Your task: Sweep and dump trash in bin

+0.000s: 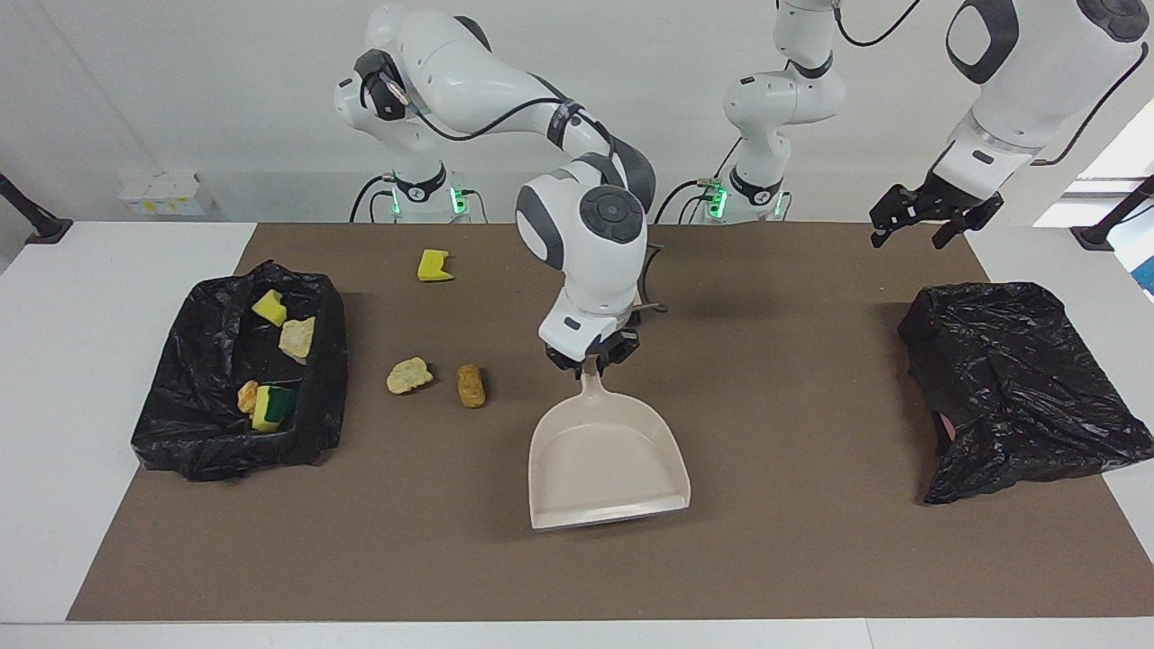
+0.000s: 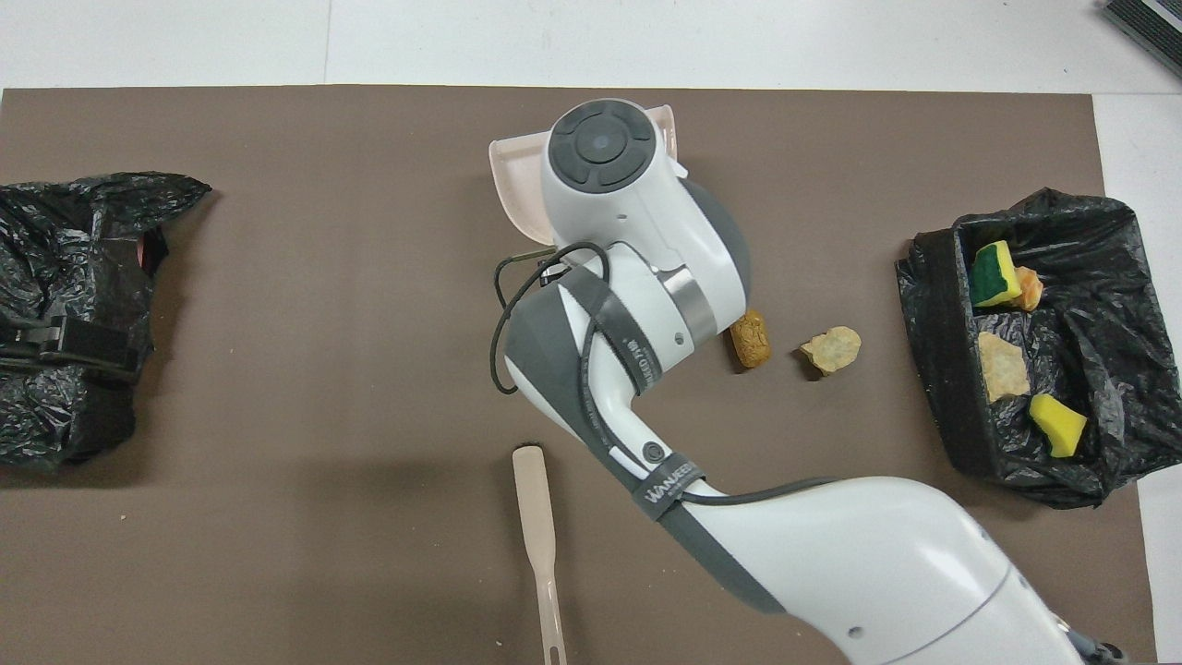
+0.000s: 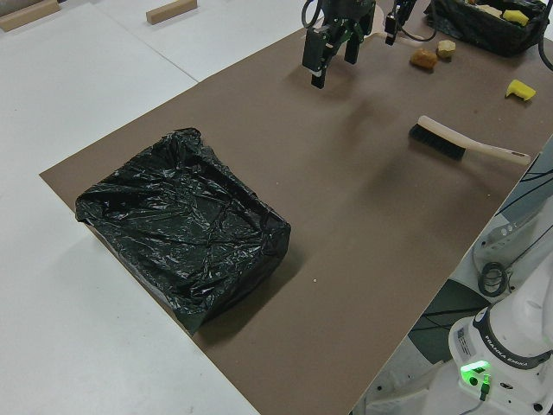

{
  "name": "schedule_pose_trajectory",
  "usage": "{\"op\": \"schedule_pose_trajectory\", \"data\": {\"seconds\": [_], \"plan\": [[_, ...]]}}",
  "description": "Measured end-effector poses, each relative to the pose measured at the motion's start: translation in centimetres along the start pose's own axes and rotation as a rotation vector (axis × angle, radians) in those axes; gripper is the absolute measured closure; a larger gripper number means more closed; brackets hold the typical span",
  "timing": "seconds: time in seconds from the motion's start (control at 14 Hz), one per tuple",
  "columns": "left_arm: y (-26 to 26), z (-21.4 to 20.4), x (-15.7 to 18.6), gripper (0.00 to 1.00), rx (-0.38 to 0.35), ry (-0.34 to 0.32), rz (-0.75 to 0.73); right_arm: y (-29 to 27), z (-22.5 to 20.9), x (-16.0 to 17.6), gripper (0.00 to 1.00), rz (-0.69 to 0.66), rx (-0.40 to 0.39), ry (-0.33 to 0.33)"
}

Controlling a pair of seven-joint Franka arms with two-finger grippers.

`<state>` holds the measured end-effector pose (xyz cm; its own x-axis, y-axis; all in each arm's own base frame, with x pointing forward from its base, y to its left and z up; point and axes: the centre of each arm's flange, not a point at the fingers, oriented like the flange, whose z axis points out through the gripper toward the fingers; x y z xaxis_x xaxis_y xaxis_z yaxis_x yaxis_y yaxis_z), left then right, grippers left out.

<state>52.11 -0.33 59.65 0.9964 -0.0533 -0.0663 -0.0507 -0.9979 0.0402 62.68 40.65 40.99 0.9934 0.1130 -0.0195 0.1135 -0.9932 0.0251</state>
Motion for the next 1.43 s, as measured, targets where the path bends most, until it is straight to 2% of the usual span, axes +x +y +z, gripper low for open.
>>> {"op": "schedule_pose_trajectory", "data": {"seconds": [0.21,0.64,0.86,0.93,1.07,1.14,1.21,1.43], "plan": [[0.0,0.0,0.0,0.0,0.0,0.0,0.0,-3.2,0.9,-0.4,0.68,0.048,0.084,0.011],[0.0,0.0,0.0,0.0,0.0,0.0,0.0,-7.4,6.2,-2.7,0.68,0.039,0.071,-0.052],[0.0,0.0,0.0,0.0,0.0,0.0,0.0,-7.2,6.7,-2.7,0.68,0.047,0.078,-0.065],[0.0,0.0,0.0,0.0,0.0,0.0,0.0,-7.0,6.7,-2.6,0.63,0.051,0.079,-0.065],[0.0,0.0,0.0,0.0,0.0,0.0,0.0,-6.6,6.4,-2.3,0.42,0.058,0.082,-0.062],[0.0,0.0,0.0,0.0,0.0,0.0,0.0,-6.4,6.2,-2.2,0.42,0.061,0.083,-0.059],[0.0,0.0,0.0,0.0,0.0,0.0,0.0,-6.1,5.9,-2.0,0.36,0.065,0.085,-0.055],[0.0,0.0,0.0,0.0,0.0,0.0,0.0,-5.0,2.6,-1.6,0.06,0.084,0.115,-0.023]]}}
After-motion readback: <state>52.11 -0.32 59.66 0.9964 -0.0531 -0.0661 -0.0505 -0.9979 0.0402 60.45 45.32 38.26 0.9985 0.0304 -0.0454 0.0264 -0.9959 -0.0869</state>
